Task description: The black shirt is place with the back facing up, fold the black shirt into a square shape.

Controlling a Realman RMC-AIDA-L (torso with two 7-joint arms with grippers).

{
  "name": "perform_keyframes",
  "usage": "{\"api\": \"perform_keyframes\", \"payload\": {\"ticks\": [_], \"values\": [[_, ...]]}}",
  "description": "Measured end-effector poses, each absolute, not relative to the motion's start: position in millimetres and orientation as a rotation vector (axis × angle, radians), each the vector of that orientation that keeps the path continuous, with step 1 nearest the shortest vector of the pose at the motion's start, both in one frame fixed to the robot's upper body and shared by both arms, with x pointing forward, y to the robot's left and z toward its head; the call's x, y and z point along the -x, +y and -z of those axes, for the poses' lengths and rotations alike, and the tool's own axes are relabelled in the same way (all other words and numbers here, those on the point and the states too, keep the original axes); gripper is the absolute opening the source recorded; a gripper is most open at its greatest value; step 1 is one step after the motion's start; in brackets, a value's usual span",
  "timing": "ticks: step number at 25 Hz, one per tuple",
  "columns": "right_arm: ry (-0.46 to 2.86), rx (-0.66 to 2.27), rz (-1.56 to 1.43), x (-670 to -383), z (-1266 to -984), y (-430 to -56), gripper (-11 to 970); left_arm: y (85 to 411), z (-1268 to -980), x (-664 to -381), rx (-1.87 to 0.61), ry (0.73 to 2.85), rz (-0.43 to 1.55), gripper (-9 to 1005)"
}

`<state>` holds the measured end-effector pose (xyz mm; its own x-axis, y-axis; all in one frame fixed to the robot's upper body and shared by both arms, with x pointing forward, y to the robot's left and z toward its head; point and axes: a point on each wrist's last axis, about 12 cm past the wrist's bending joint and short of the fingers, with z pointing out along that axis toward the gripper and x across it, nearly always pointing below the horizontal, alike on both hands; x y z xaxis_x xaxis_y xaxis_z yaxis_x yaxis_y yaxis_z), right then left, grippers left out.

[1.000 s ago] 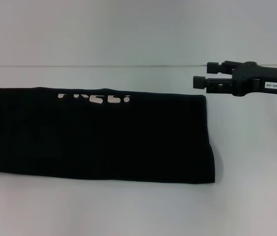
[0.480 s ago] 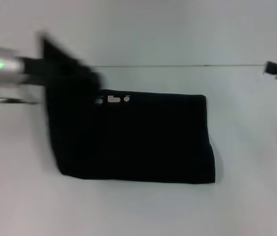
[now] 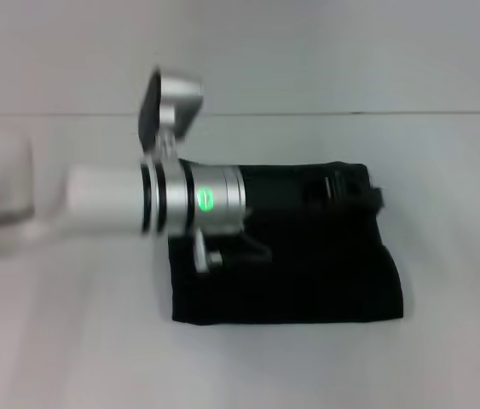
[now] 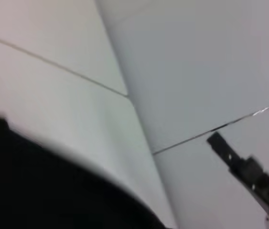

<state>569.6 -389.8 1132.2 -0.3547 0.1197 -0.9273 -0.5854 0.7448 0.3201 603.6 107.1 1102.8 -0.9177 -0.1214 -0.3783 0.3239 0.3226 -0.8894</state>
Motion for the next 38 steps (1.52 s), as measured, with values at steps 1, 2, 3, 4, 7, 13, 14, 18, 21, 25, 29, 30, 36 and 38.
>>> {"api": "perform_keyframes", "payload": {"ticks": [1, 2, 3, 4, 7, 13, 14, 18, 21, 25, 29, 30, 36, 38], "values": [[1.798, 0.367, -0.762, -571, -1132, -390, 916, 107, -1095, -597, -0.144, 2.188, 1.653, 20], [1.800, 0.370, -0.760, -572, -1133, -389, 916, 108, -1088, -589, -0.113, 2.152, 1.680, 21], [1.801, 0.372, -0.761, -572, -1133, -388, 916, 109, -1083, -584, -0.085, 2.119, 1.700, 59], [1.802, 0.373, -0.761, -572, -1133, -388, 916, 109, -1077, -577, -0.062, 2.098, 1.725, 98], [1.812, 0.377, -0.773, -574, -1133, -386, 916, 110, -1071, -566, -0.035, 2.081, 1.765, 213], [1.883, 0.336, -0.805, -581, -1132, -381, 916, 108, -1077, -551, -0.069, 1.976, 1.923, 338], [1.903, 0.331, -0.810, -583, -1132, -381, 915, 109, -1080, -551, -0.083, 1.959, 1.940, 359], [2.001, 0.292, -0.847, -590, -1134, -377, 915, 132, -1093, -563, -0.182, 1.900, 1.882, 442], [2.071, 0.275, -0.874, -597, -1136, -372, 915, 164, -1102, -579, -0.203, 1.897, 1.720, 562], [2.114, 0.269, -0.894, -603, -1138, -365, 915, 215, -1106, -603, -0.084, 1.964, 1.476, 737], [2.116, 0.258, -0.894, -608, -1139, -359, 915, 253, -1104, -622, 0.105, 2.039, 1.288, 917], [2.117, 0.255, -0.892, -609, -1139, -358, 915, 260, -1103, -626, 0.152, 2.059, 1.242, 933], [2.124, 0.256, -0.881, -614, -1139, -353, 916, 280, -1093, -640, 0.318, 2.162, 1.010, 949], [2.130, 0.262, -0.874, -615, -1138, -352, 916, 277, -1089, -642, 0.326, 2.196, 0.962, 949]]}}
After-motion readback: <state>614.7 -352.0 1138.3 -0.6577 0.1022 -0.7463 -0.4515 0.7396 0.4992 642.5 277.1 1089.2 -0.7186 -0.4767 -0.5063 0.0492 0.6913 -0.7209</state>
